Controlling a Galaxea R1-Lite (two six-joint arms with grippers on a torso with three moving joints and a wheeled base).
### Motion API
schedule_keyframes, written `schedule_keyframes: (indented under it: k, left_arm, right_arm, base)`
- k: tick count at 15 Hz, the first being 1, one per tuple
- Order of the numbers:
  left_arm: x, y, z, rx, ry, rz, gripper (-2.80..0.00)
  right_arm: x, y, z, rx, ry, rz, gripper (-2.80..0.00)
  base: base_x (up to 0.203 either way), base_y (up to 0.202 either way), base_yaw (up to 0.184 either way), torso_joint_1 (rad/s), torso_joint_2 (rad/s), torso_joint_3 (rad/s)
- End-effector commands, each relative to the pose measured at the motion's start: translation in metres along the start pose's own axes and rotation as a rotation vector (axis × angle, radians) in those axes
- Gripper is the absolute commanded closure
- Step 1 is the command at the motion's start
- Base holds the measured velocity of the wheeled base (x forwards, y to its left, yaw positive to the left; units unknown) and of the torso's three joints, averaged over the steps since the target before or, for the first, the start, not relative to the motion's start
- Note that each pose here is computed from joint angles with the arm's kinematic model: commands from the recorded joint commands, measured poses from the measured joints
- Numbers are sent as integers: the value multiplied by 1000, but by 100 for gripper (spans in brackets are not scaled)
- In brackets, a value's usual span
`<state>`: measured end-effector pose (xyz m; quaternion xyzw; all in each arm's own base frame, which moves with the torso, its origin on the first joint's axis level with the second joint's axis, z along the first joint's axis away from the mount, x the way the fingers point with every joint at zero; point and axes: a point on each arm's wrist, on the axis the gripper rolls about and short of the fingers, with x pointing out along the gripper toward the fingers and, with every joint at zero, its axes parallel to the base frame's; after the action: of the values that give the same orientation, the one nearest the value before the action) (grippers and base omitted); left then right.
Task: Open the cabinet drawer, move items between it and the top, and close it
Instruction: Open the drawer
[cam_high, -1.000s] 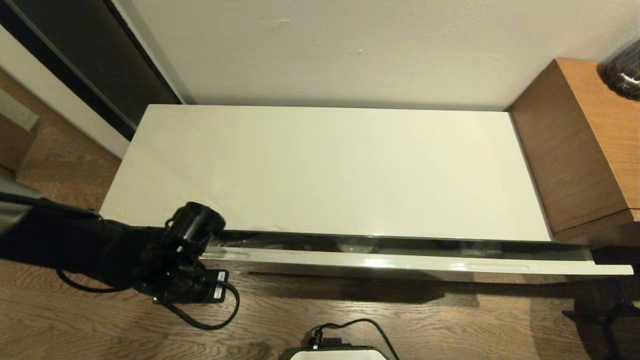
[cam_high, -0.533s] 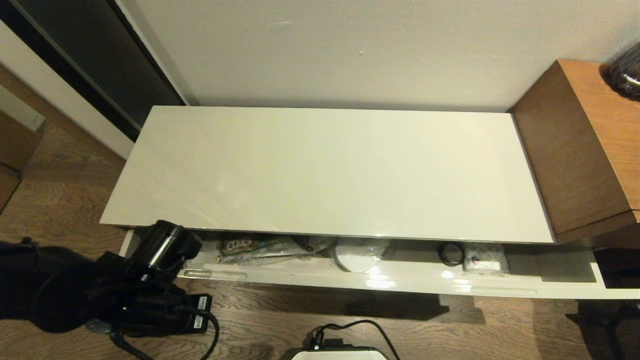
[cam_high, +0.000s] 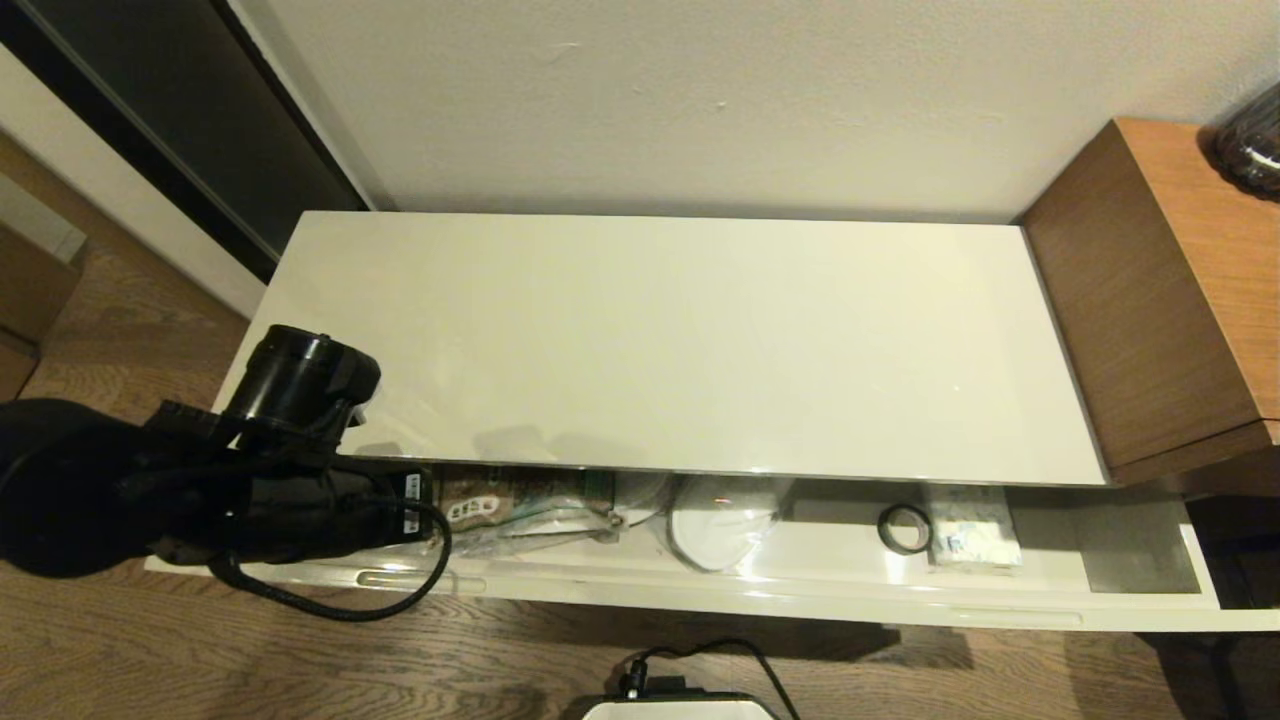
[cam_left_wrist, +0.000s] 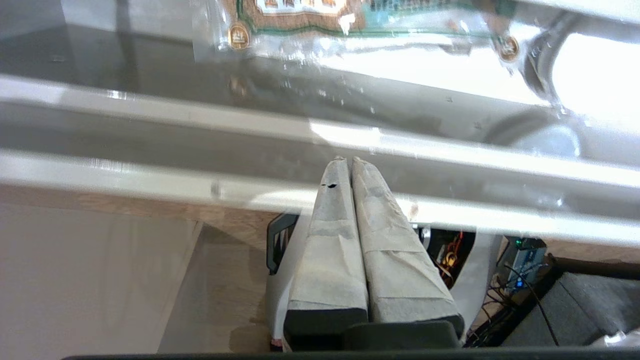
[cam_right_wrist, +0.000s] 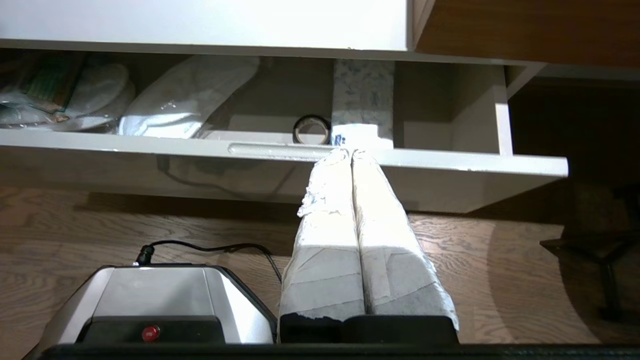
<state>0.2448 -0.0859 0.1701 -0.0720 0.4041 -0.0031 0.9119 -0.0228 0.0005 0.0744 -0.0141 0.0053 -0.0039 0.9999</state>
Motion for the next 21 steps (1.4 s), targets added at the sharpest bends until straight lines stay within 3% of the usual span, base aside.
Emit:
schedule_keyframes:
  k: [1,8,12,21]
  left_arm:
    - [17,-3,0,4,37,18,0]
    - [58,-3,-19,-10,157,91,0]
    - [67,1,-37,-7,188,103,0]
    - [40,10,-88,14,249,73,0]
  right_arm:
    - [0,0,0,1,0,0,0]
    - [0,0,0,-1,0,0,0]
    - [0,0,0,1,0,0,0]
    - [0,0,0,1,0,2,0]
  base:
    - [0,0,0,0,0,0]
    - [0,0,0,0,0,0]
    - [0,0,0,0,0,0]
    - [0,0,0,0,0,0]
